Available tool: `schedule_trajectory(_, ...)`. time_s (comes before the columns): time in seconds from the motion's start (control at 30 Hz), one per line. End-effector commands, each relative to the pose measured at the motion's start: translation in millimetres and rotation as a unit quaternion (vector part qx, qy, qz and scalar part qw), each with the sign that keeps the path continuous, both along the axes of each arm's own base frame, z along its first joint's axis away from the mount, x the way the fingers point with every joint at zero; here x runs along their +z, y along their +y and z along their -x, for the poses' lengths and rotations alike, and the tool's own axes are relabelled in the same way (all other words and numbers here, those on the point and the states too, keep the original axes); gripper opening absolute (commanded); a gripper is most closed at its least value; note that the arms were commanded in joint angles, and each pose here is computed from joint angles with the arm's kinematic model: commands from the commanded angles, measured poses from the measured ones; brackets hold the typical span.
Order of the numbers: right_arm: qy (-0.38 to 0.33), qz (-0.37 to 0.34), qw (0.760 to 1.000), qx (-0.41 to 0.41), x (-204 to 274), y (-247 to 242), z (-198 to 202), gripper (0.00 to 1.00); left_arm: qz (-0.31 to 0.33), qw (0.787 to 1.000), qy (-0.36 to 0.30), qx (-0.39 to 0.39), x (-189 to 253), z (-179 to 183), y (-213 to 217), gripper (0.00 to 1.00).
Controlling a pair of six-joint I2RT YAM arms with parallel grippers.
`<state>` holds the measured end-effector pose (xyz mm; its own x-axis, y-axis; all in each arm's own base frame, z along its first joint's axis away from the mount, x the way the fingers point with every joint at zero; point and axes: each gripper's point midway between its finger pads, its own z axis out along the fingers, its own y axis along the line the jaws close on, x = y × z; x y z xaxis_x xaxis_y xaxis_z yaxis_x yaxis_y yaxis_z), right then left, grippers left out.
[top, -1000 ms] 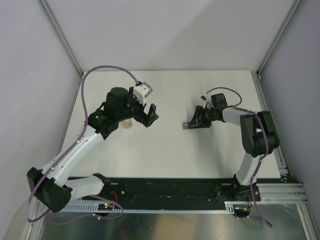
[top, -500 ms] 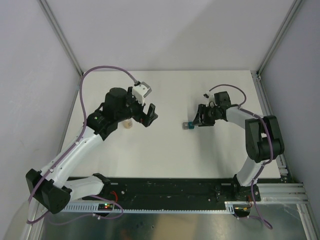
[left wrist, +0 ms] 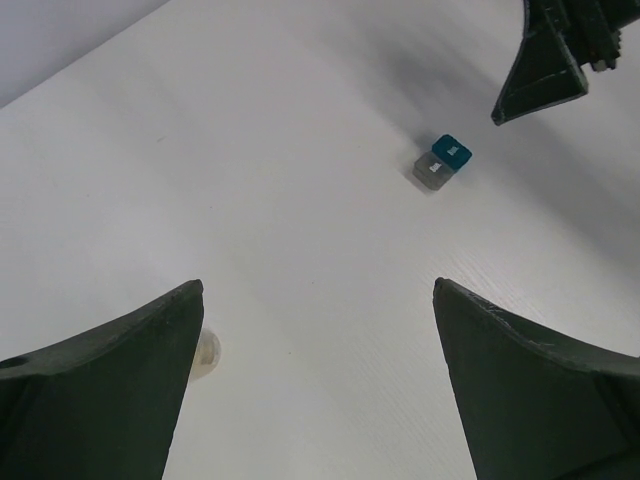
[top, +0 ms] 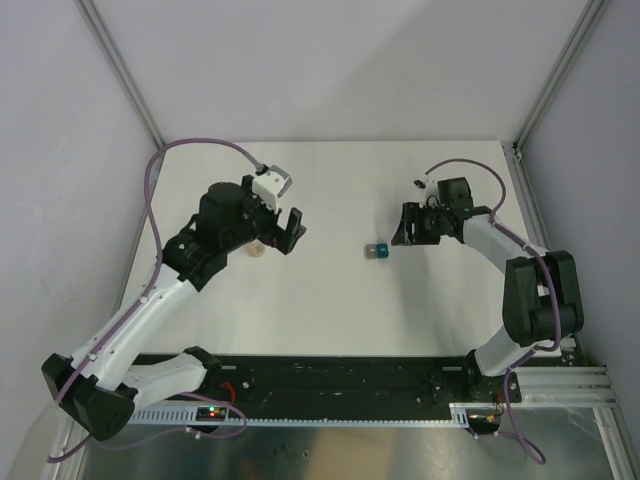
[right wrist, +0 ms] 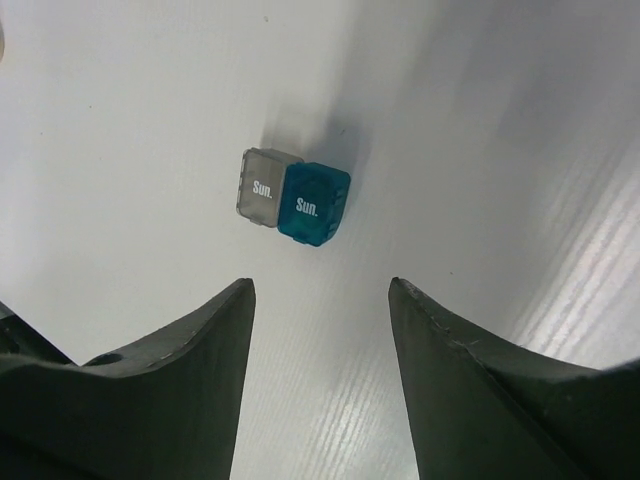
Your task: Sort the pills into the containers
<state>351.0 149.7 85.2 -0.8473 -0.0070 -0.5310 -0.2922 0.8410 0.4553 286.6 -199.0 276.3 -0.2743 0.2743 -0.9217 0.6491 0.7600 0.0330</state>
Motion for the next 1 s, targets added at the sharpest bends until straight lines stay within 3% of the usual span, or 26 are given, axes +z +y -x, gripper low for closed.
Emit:
schedule_trajectory(0.0,-0.059,0.023,0.998,0.0,32,-12,-8,0.62,0.001,0.998,-0.042,0.04,17,-8,16,1.0)
schedule_trajectory(0.4,-0.156,0.067,0.986,0.004,83,-34,-4,0.66,-0.008,0.987,-0.071,0.143,29,-26,56,1.0)
schedule_trajectory(0.9,-0.246,0.13,0.96,-0.036,119,-67,14,0.71,0.031,0.971,-0.084,0.221,28,-30,110,1.0)
schedule_trajectory(0.97,-0.256,0.136,0.956,-0.043,124,-71,16,0.81,0.036,0.969,-0.087,0.229,28,-28,116,1.0)
